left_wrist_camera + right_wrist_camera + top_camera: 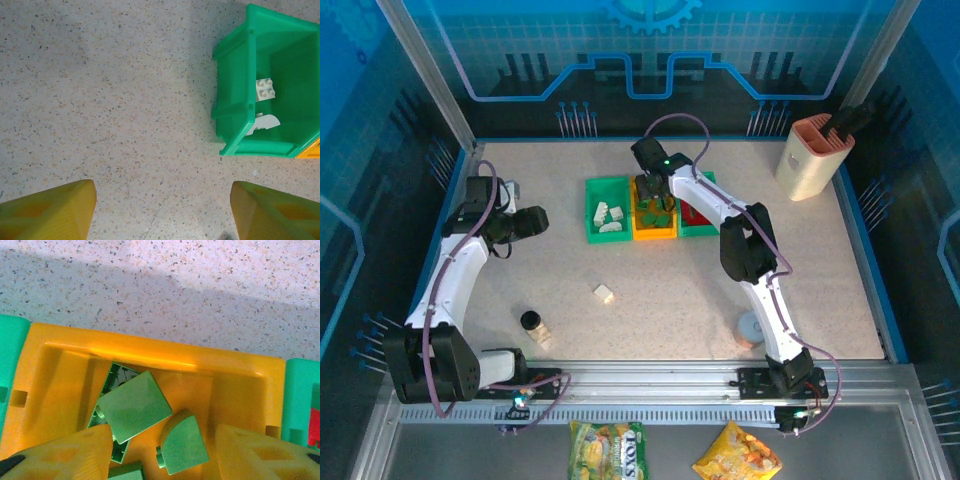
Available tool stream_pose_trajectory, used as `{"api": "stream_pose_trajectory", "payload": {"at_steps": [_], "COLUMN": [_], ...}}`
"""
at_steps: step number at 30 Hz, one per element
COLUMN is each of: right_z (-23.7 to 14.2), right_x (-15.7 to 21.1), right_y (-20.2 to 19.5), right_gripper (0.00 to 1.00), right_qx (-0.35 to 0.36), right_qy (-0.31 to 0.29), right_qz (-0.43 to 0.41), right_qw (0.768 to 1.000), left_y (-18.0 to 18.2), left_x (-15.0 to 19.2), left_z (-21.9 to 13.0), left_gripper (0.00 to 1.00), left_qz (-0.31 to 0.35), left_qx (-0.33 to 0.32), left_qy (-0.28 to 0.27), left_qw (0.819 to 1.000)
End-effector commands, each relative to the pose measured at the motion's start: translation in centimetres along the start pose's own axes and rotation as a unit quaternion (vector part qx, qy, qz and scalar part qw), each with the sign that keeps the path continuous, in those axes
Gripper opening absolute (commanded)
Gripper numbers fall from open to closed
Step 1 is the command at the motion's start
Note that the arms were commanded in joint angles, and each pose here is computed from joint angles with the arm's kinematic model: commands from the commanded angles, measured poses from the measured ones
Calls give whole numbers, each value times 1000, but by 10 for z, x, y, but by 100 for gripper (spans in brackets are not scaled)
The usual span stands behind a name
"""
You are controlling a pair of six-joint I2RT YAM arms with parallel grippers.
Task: Sort the legos into containers by color
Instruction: Place the lego in the container, then pick up the lego from the middle-left of the table.
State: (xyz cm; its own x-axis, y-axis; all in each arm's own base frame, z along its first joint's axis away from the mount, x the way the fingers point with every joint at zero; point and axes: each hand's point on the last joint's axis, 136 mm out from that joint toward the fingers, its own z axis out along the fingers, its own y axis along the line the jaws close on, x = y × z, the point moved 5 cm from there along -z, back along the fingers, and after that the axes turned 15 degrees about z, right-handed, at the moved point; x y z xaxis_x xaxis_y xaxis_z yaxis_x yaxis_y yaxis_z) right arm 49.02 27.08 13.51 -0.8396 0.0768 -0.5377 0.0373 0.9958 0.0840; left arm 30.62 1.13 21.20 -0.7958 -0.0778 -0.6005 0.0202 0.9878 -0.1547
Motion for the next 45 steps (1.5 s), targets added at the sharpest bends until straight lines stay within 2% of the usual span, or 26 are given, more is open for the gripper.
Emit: {"api": "stream_pose_trajectory", "payload": {"at_steps": [1, 15, 27, 36, 45], "right_z": [-15, -78, -121, -138, -150], "right_x": [-11, -2, 21, 36, 45], "right_y": [-2, -3, -44, -80, -107], "right_gripper": [57, 55, 53, 53, 53], "right_qx": [15, -32, -49, -40, -23], "right_qy": [-22, -22, -24, -29, -35], "right_qz": [-8, -4, 30, 50, 61], "right_qw": [1000, 999, 998, 998, 997], "left_y": [3, -20, -71, -129, -155], "left_x": [3, 7, 23, 53, 84], "left_z": [-4, -2, -8, 7, 32], "left_gripper": [73, 71, 67, 66, 68], "left_qz": [3, 5, 38, 153, 235], "left_qx": [-4, 37, 60, 65, 62], "left_qy": [-2, 34, 105, 143, 195], "left_qw": [1000, 999, 992, 976, 950]}}
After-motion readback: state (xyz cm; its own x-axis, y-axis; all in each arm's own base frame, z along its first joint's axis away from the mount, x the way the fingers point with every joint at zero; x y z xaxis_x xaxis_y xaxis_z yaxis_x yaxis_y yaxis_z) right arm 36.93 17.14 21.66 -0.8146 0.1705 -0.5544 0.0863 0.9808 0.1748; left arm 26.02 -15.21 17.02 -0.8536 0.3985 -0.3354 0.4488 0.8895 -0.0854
